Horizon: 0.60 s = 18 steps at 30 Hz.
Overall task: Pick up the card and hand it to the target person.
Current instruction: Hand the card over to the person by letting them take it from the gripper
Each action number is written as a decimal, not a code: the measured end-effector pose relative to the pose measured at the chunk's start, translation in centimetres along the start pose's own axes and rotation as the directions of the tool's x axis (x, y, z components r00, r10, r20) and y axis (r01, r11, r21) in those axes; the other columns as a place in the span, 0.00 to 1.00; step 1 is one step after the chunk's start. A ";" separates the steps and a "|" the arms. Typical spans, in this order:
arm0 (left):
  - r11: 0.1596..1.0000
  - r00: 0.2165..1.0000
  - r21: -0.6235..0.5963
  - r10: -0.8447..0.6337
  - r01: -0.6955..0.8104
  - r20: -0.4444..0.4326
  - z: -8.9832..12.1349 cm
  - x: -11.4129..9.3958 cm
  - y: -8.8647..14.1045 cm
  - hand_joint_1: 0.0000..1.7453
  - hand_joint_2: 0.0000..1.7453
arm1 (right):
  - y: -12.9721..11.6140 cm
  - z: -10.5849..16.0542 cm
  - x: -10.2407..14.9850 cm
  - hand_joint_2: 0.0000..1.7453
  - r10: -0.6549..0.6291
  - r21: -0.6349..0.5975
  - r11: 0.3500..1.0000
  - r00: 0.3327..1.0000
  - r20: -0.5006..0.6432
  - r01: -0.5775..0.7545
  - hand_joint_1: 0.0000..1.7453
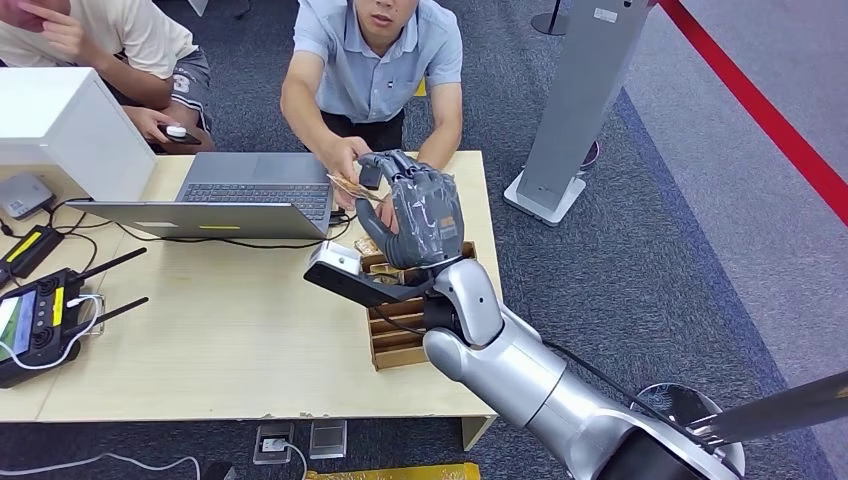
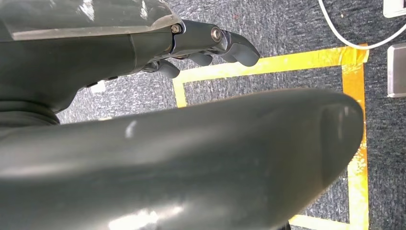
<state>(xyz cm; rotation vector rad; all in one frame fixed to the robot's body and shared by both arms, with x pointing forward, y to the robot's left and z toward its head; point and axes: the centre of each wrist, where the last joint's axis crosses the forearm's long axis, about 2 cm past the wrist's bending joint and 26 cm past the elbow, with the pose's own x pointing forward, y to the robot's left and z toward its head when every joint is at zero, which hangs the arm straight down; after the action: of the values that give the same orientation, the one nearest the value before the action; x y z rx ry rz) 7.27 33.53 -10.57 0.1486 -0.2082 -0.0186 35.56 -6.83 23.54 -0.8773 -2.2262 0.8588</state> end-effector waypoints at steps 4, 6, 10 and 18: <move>1.000 1.000 0.007 0.006 -0.006 -0.001 0.0 0.0 0.0 0.00 0.00 | 0.0 0.0 0.0 1.00 -0.013 0.002 1.000 1.000 -0.007 0.013 0.00; 1.000 1.000 0.008 0.006 -0.006 -0.001 0.0 0.0 0.0 0.00 0.00 | 0.0 0.0 0.0 1.00 -0.013 0.002 1.000 1.000 -0.006 0.013 0.00; 1.000 1.000 0.008 0.007 -0.007 -0.001 0.0 -0.1 0.0 0.00 0.00 | 0.0 0.0 0.0 1.00 -0.017 0.002 1.000 1.000 -0.008 0.017 0.00; 1.000 1.000 0.009 0.012 -0.012 -0.001 0.0 -0.3 0.0 0.00 0.00 | -0.1 0.4 -0.2 1.00 -0.072 0.005 0.997 0.996 -0.051 0.072 0.00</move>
<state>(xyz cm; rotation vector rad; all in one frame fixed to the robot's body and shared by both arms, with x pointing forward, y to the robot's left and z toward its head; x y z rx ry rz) 6.98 33.54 -10.61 0.1563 -0.2084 -0.0062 35.39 -7.15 23.30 -0.8018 -2.1957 0.8010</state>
